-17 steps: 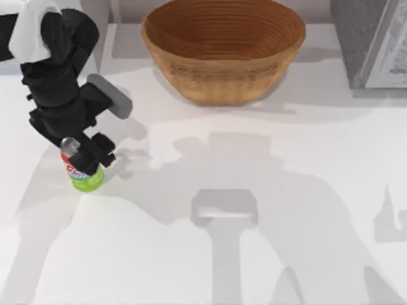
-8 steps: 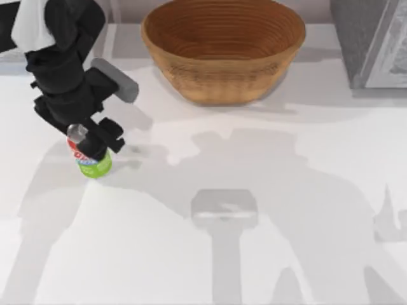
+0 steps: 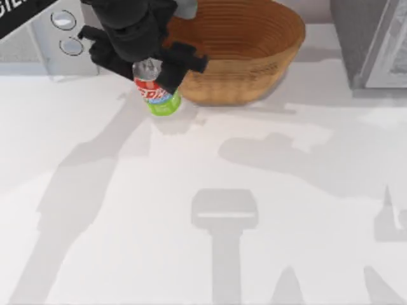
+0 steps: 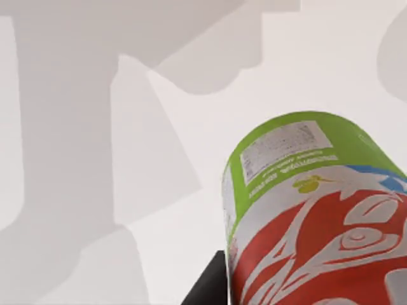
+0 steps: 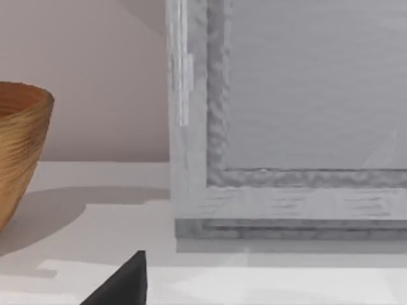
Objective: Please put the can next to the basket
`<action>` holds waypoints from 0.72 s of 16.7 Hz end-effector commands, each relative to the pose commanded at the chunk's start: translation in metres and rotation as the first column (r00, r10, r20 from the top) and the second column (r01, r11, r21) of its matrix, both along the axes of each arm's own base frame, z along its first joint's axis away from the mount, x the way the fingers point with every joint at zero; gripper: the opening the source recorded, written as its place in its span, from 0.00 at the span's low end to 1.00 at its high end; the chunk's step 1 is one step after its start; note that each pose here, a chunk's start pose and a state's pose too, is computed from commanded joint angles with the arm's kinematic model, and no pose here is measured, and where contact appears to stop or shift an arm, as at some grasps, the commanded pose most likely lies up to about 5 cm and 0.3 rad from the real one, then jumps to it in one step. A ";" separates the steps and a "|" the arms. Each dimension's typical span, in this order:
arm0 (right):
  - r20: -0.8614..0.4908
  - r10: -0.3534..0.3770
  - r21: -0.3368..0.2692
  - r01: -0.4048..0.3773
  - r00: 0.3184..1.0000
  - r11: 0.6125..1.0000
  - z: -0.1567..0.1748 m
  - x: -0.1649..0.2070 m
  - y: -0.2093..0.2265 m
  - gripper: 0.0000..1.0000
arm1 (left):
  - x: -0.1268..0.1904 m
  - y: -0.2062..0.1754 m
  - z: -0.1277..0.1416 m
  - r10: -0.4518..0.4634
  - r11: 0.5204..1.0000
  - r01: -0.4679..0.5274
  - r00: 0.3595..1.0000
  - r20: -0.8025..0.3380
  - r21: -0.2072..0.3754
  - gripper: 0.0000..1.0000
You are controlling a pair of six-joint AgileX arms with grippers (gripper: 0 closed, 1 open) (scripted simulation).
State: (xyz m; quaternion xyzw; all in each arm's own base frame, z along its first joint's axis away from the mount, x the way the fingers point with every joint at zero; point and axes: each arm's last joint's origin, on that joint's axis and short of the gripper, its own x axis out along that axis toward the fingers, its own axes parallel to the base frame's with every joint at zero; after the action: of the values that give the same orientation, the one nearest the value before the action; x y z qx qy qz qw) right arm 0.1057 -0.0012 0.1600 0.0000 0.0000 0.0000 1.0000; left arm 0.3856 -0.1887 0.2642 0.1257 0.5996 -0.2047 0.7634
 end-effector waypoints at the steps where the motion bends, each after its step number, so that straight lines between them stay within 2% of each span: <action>1: 0.000 0.000 0.000 0.000 1.000 1.000 0.000 0.000 0.000 1.00 | -0.001 -0.014 -0.001 0.060 0.998 -0.061 0.998 -0.027 -0.013 0.00; 3: 0.000 0.000 0.000 0.000 1.000 1.000 0.000 0.000 0.000 1.00 | -0.004 -0.044 -0.011 0.178 0.984 -0.180 0.980 -0.094 -0.009 0.00; 7: 0.000 0.000 0.000 0.000 1.000 1.000 0.000 0.000 0.000 1.00 | -0.016 -0.095 -0.052 0.356 0.934 -0.346 0.915 -0.188 0.084 0.00; 10: 0.000 0.000 0.000 0.000 1.000 1.000 0.000 0.000 0.000 1.00 | -0.023 -0.119 -0.076 0.428 0.903 -0.406 0.882 -0.197 0.142 0.00; 12: 0.000 0.000 0.000 0.000 1.000 1.000 0.000 0.000 0.000 1.00 | -0.024 -0.124 -0.084 0.446 0.893 -0.420 0.874 -0.195 0.161 0.00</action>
State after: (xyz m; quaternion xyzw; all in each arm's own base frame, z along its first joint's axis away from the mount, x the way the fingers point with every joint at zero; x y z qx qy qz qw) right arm 0.1057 -0.0012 0.1600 0.0000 0.0000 0.0000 1.0000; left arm 0.3612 -0.3128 0.1799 0.0070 0.7062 -0.0072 0.7079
